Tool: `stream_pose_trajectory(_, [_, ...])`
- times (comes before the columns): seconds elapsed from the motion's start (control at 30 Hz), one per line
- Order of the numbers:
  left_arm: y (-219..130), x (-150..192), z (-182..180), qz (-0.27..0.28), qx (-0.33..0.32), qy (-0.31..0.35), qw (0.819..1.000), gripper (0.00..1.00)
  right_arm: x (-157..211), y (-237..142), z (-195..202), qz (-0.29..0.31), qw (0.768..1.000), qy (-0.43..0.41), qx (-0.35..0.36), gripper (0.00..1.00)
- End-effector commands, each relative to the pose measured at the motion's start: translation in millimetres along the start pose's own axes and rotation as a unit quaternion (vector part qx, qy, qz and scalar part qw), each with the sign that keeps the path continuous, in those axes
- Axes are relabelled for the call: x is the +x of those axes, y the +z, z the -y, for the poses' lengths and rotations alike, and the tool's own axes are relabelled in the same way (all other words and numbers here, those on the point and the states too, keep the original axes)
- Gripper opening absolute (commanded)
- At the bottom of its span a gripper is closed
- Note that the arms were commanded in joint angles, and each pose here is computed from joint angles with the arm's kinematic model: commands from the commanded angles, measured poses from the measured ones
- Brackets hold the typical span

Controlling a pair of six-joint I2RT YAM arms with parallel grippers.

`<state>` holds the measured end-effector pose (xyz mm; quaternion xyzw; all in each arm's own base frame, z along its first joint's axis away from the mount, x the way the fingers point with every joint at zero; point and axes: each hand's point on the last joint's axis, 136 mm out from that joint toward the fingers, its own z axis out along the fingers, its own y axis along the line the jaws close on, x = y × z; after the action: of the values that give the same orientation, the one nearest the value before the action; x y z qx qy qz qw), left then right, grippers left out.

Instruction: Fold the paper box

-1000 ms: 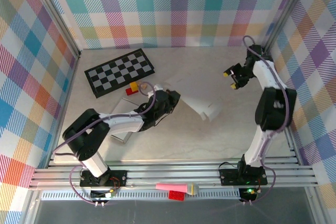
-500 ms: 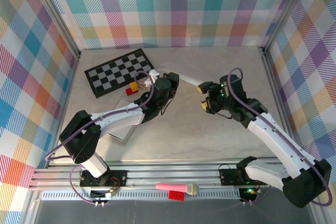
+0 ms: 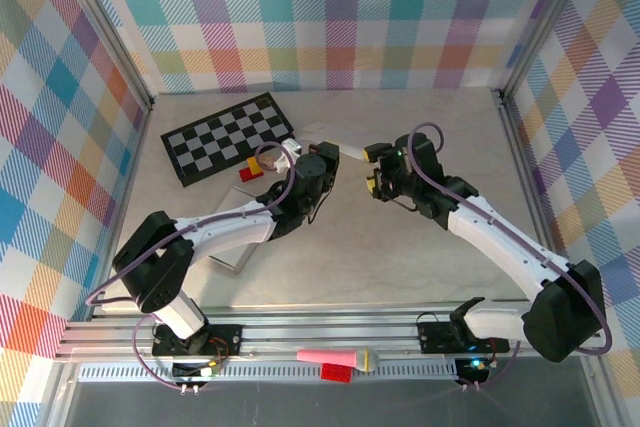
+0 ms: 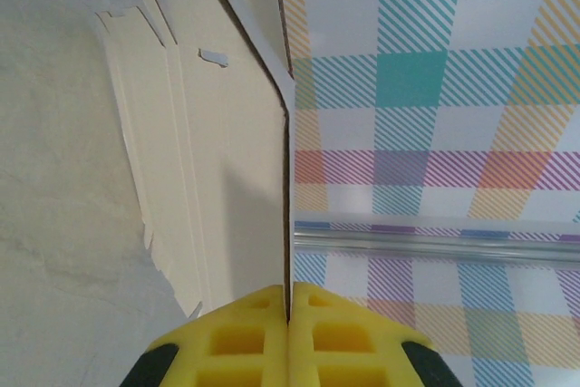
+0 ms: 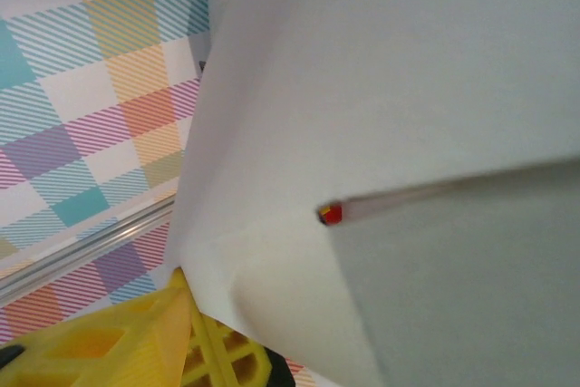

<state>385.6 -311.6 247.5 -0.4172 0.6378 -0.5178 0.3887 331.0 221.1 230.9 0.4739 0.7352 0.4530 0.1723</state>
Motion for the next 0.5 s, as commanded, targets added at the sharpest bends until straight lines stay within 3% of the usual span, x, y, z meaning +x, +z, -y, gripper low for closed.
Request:
stream_pose_trajectory(0.0, [-8,-5,24,-0.004,0.036,-0.009,0.999,0.0,7,-8,-33,-0.006,0.999,0.006,-0.044,0.6])
stream_pose_trajectory(0.23, [-5,1,25,-0.017,0.043,-0.006,0.999,0.0,4,-2,-31,0.001,0.999,0.024,-0.043,0.46])
stream_pose_trajectory(0.47, [-2,13,27,-0.04,0.048,-0.005,0.998,0.0,-5,-5,-31,0.025,0.999,0.026,-0.038,0.18])
